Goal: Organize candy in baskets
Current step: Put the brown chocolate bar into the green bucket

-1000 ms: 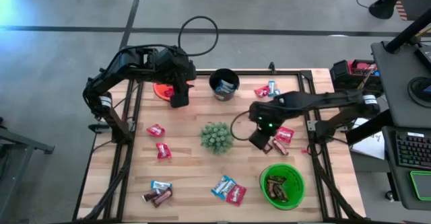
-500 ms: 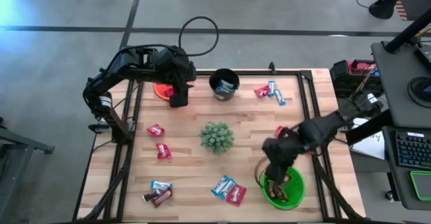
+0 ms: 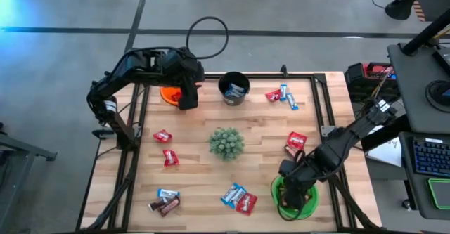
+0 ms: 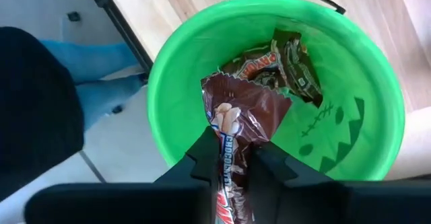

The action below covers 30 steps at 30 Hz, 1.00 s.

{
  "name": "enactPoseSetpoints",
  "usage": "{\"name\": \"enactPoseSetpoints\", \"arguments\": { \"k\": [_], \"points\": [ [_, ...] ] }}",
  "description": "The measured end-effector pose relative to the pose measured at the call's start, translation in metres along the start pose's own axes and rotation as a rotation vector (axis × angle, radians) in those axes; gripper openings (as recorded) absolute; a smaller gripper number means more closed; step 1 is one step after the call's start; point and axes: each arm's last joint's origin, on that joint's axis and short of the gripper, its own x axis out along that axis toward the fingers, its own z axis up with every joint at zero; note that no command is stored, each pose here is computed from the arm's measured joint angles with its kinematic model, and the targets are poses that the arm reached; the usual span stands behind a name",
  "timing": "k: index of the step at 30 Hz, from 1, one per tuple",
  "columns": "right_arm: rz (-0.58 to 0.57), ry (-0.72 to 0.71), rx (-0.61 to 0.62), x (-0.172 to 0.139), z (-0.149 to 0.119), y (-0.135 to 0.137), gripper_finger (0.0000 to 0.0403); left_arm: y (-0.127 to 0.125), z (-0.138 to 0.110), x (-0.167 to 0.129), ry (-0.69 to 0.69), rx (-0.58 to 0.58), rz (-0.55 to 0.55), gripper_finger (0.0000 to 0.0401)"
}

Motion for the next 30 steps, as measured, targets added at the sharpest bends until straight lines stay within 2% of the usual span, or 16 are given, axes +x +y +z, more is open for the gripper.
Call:
{"name": "enactPoseSetpoints", "arguments": {
  "k": [7, 14, 21, 26, 30],
  "points": [
    [-0.011, -0.005, -0.075, 0.002, 0.001, 0.0, 0.0106, 0.0, 0.001, 0.0, -0.007, -0.004, 0.005, 0.0149],
    [-0.013, -0.006, -0.144, 0.002, 0.001, 0.0, 0.0153, -0.001, 0.001, 0.001, 0.001, -0.13, -0.007, 0.0149],
    [-0.016, -0.004, -0.186, 0.002, 0.001, 0.0, 0.0168, -0.016, 0.003, 0.002, 0.002, -0.264, -0.277, 0.0153],
    [-0.018, -0.003, -0.2, 0.002, 0.001, 0.0, 0.0169, -0.038, 0.004, 0.004, 0.036, -0.237, -0.349, 0.0167],
    [-0.022, 0.0, -0.205, 0.002, 0.0, 0.0, 0.0171, -0.054, -0.001, 0.006, 0.09, -0.265, -0.37, 0.0185]
  ]
}}
